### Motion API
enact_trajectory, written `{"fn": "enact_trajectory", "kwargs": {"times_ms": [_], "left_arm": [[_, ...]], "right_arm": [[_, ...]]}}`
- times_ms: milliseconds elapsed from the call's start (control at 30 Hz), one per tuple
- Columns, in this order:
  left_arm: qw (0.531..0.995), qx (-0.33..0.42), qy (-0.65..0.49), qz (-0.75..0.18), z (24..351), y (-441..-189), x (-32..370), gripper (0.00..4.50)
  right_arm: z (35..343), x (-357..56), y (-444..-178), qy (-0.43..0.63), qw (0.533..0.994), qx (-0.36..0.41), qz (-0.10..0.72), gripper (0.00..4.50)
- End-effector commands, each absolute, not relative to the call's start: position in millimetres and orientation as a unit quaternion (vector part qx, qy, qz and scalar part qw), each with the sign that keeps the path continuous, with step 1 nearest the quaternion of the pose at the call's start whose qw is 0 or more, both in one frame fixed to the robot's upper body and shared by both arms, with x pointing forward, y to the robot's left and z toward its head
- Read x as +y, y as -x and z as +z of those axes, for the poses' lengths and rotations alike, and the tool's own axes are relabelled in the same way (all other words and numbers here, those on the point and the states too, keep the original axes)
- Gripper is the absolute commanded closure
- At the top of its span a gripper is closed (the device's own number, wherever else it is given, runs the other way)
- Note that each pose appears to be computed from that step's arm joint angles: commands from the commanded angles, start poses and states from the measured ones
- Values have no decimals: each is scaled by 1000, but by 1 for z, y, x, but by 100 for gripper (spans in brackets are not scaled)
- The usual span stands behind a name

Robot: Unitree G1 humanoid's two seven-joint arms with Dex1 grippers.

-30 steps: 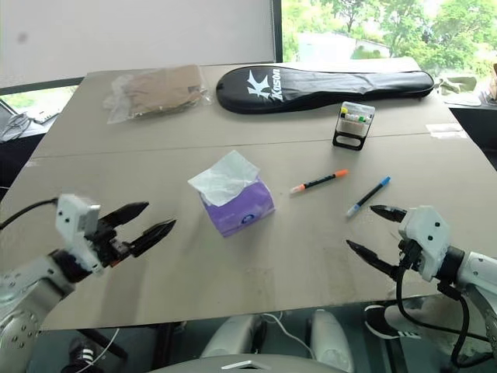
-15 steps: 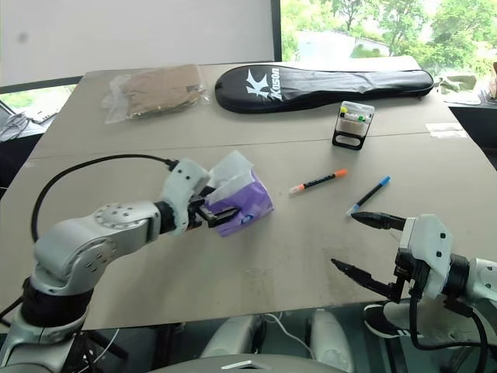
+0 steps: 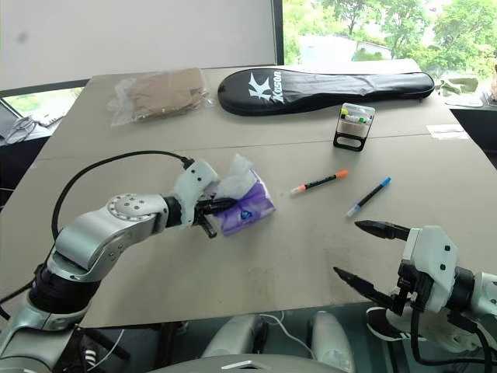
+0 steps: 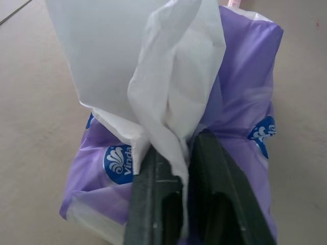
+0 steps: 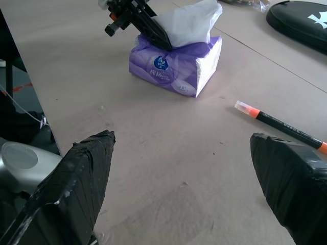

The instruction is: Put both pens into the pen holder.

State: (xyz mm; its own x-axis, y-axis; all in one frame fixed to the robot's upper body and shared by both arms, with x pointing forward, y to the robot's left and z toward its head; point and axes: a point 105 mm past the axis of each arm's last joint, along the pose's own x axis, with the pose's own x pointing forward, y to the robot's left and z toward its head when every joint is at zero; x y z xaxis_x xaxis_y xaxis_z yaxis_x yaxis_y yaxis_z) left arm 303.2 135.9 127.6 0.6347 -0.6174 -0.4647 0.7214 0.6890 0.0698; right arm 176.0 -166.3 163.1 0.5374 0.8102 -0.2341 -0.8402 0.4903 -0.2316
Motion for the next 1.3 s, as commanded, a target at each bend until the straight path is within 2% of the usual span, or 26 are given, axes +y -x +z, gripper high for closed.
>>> {"fn": "enact_trajectory", "kwargs": {"times_ms": [33, 100, 167, 233, 300, 467, 567, 667, 733, 833, 900, 1000, 1100, 1200, 1300], "left_arm": [[934, 141, -114, -308, 160, -314, 190, 443], [949, 130, -121, -260, 167, -319, 214, 443], [972, 111, -119, -168, 180, -322, 258, 443], [979, 138, -141, -44, 179, -317, 309, 443], [974, 178, -134, 31, 168, -308, 341, 443], [967, 231, -69, 80, 147, -288, 358, 443], [961, 248, -66, 102, 144, -275, 364, 347], [977, 199, -36, 65, 162, -278, 349, 212], [987, 160, -23, -13, 180, -279, 324, 120], [980, 108, -22, -164, 210, -265, 279, 120], [964, 100, -23, -246, 215, -255, 254, 120], [920, 127, -42, -368, 209, -244, 209, 120], [907, 122, -63, -398, 205, -254, 184, 120], [917, 130, -83, -369, 193, -272, 177, 120], [892, 131, -85, -425, 184, -264, 150, 120]], "right_arm": [[174, -160, -176, 175, 856, 15, 486, 0], [175, -160, -177, 172, 856, 12, 487, 0], [175, -158, -180, 169, 852, 8, 496, 0], [174, -155, -184, 168, 846, 4, 507, 0], [174, -153, -190, 169, 842, -1, 512, 0], [179, -146, -201, 181, 827, -23, 532, 0], [188, -142, -202, 174, 822, -44, 541, 0], [193, -139, -201, 171, 818, -55, 546, 0], [191, -140, -207, 164, 832, -42, 529, 0], [184, -151, -226, 160, 869, -6, 468, 0], [181, -158, -236, 168, 884, 9, 436, 0], [177, -165, -254, 177, 902, 30, 394, 0], [177, -169, -258, 184, 903, 32, 388, 0], [172, -177, -258, 187, 906, 58, 375, 0], [160, -194, -269, 221, 921, 115, 300, 0]]}}
